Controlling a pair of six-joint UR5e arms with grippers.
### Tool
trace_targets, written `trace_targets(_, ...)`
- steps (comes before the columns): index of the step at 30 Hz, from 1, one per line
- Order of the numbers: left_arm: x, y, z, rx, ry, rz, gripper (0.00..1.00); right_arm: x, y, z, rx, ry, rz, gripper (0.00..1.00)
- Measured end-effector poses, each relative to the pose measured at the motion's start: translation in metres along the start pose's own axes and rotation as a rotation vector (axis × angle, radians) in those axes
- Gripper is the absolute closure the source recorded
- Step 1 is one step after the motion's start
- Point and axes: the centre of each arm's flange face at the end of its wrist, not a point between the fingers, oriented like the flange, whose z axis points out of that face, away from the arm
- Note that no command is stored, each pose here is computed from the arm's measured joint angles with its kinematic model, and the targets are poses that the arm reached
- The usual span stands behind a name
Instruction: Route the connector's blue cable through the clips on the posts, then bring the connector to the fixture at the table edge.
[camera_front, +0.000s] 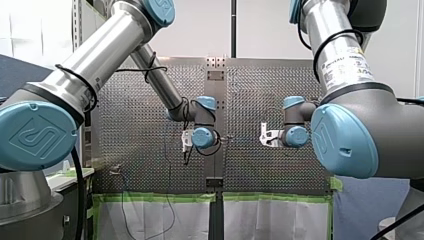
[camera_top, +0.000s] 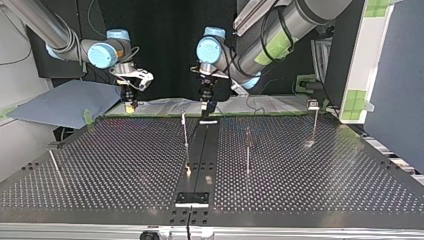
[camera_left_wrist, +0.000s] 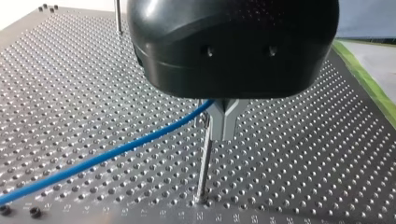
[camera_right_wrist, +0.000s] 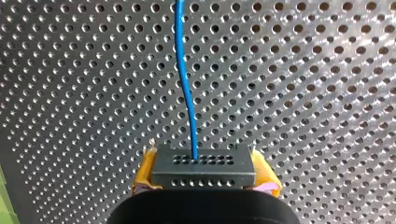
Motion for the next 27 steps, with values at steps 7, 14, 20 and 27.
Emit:
trace_targets(7,-0.001,-0.004,-0.001,0.008,-0.004,0.001,1.0,0.001,0.006,0.003,-0.001,0.01,0.007,1.0)
trace_targets(14,0.002,-0.007,0.003,0.012,-0.001,0.003,1.0,0.001,0.008,0.004,-0.003,0.01,0.008,1.0)
trace_targets(20,0.011,-0.015,0.013,0.015,0.014,0.003,1.0,0.001,0.009,0.005,-0.003,0.013,0.006,1.0)
trace_targets(27,0.0,-0.017,0.029,0.004,-0.007,-0.022,1.0,0.0,0.009,0.006,-0.003,0.016,0.005,1.0)
